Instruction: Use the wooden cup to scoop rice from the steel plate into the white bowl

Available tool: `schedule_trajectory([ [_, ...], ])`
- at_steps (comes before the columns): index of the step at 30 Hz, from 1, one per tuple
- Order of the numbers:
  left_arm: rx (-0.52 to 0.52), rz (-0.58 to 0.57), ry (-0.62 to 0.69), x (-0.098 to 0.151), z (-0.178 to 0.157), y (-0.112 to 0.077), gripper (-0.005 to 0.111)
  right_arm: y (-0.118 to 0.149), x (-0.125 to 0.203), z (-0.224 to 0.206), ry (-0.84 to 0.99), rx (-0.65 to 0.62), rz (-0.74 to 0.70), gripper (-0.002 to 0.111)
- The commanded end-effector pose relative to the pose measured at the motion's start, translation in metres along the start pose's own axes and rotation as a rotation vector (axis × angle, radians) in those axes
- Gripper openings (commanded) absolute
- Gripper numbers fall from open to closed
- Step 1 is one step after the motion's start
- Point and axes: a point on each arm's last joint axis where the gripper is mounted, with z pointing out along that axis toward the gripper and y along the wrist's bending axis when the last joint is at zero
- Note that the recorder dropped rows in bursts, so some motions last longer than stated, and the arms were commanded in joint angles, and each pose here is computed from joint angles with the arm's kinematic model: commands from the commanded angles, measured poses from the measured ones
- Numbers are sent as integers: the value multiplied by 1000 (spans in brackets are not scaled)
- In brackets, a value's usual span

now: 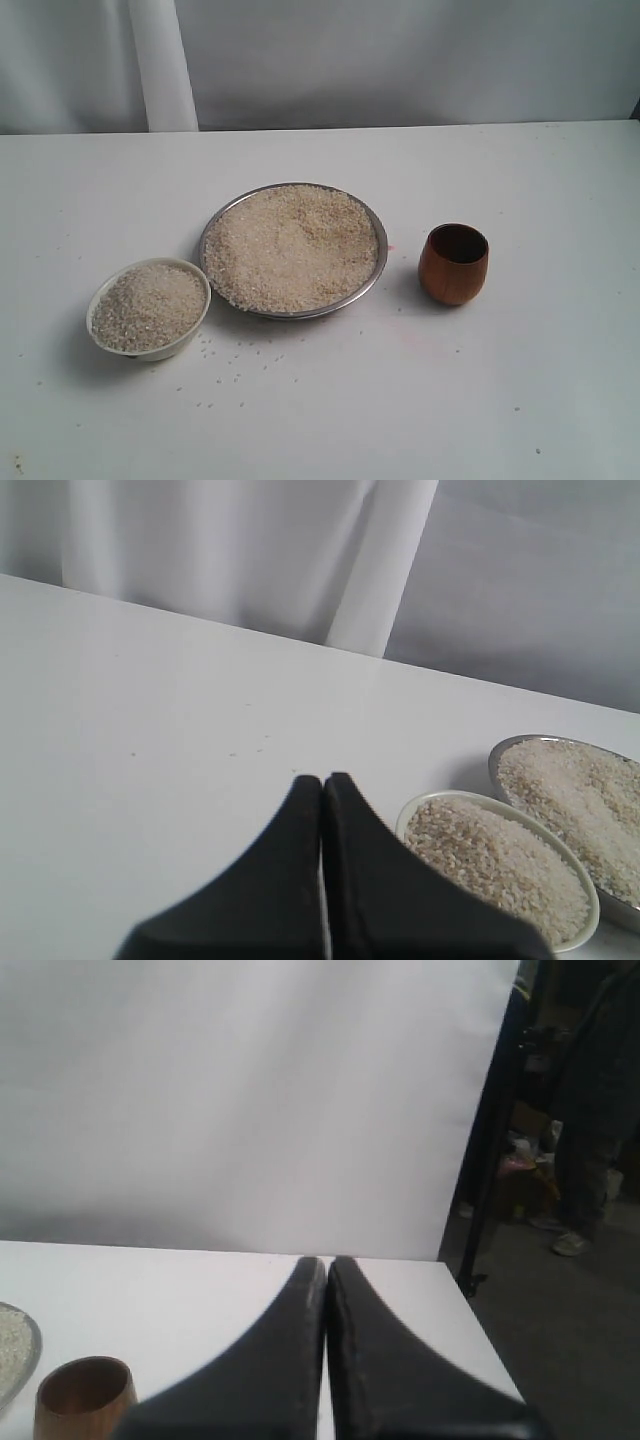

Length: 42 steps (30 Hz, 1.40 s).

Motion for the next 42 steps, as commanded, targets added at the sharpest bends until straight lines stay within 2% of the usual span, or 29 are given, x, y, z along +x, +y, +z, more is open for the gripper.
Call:
schedule_trajectory([
  [1,9,-5,-13,-2,0,-1,0,1,34,-4,-7,75,69,0],
  [9,9,-5,-13,-2,0,-1,0,4,72,4,76,89,87,0],
  [11,9,-5,-13,-2,0,-1,0,6,90,7,130,73,99,0],
  [14,9,-5,-13,-2,0,-1,0,8,96,6,197,37,102,0],
  [22,9,-5,-13,-2,0,-1,0,12,100,5,234,-25,99,0],
  [42,9,-5,-13,-2,0,-1,0,12,99,5,232,-27,104,0],
])
